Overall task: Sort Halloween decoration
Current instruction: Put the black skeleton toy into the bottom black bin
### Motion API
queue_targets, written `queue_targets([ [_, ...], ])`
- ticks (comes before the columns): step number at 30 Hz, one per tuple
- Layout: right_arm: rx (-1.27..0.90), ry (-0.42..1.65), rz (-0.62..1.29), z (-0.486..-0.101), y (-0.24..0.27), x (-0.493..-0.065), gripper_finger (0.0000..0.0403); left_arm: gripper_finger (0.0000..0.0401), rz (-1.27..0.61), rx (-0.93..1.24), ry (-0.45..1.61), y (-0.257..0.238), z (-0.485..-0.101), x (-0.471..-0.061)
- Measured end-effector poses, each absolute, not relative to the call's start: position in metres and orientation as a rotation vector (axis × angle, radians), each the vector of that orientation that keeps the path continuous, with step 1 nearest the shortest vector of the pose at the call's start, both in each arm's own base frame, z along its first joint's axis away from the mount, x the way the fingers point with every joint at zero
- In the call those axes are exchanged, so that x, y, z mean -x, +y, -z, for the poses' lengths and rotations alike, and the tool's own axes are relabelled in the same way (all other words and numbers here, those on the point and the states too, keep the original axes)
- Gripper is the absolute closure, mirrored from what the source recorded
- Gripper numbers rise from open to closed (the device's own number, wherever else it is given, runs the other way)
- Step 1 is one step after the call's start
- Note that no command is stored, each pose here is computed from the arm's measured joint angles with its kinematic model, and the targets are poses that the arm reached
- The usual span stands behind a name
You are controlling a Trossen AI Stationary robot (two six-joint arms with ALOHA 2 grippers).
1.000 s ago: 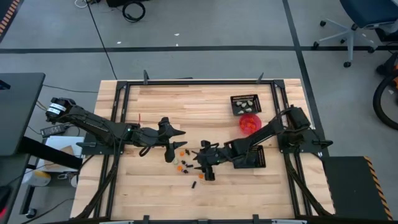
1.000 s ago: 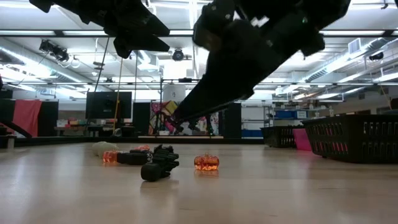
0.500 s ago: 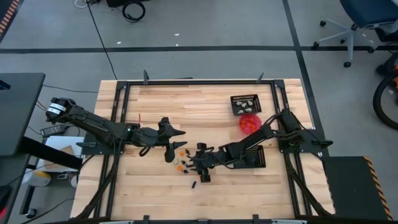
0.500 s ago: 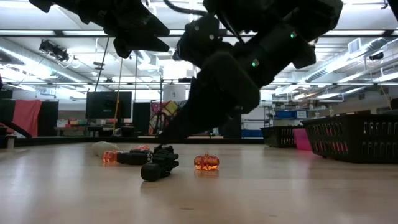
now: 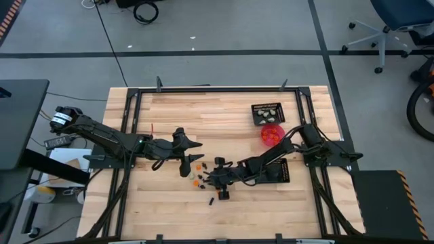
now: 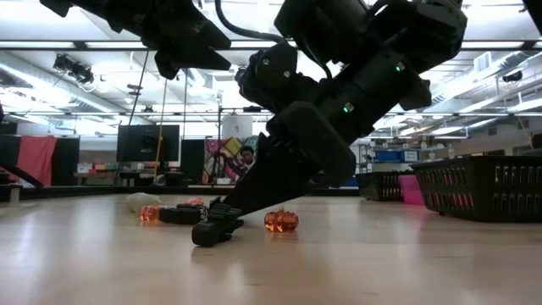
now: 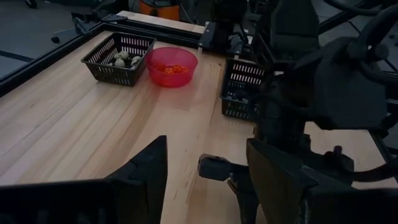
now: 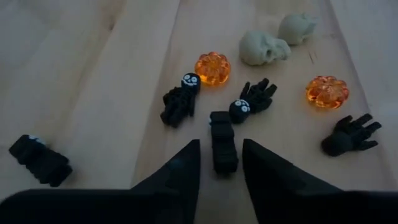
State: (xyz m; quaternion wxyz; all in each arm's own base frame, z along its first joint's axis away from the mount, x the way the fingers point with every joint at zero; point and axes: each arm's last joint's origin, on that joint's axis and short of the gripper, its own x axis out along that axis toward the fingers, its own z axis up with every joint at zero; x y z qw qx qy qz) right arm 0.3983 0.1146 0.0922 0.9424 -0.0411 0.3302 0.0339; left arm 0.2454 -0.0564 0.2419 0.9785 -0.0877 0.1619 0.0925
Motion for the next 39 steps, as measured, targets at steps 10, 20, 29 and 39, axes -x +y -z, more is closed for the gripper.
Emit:
queue_targets([
  [10, 0.106, 0.693, -0.073, -0.095, 0.114, -0.396, 0.0371, 0.0209, -0.186, 0.176, 0.327, -0.056, -0.242, -0.245],
  [20, 0.176, 0.776, 0.017, -0.130, 0.109, -0.380, 0.0366, 0.0209, -0.187, 0.175, 0.330, -0.056, -0.242, -0.245],
  [29, 0.183, 0.807, 0.032, -0.186, 0.115, -0.348, 0.0365, 0.0209, -0.187, 0.174, 0.332, -0.056, -0.241, -0.245],
  [39, 0.172, 0.810, 0.039, -0.242, 0.111, -0.308, 0.0364, 0.0209, -0.187, 0.175, 0.331, -0.056, -0.241, -0.245],
])
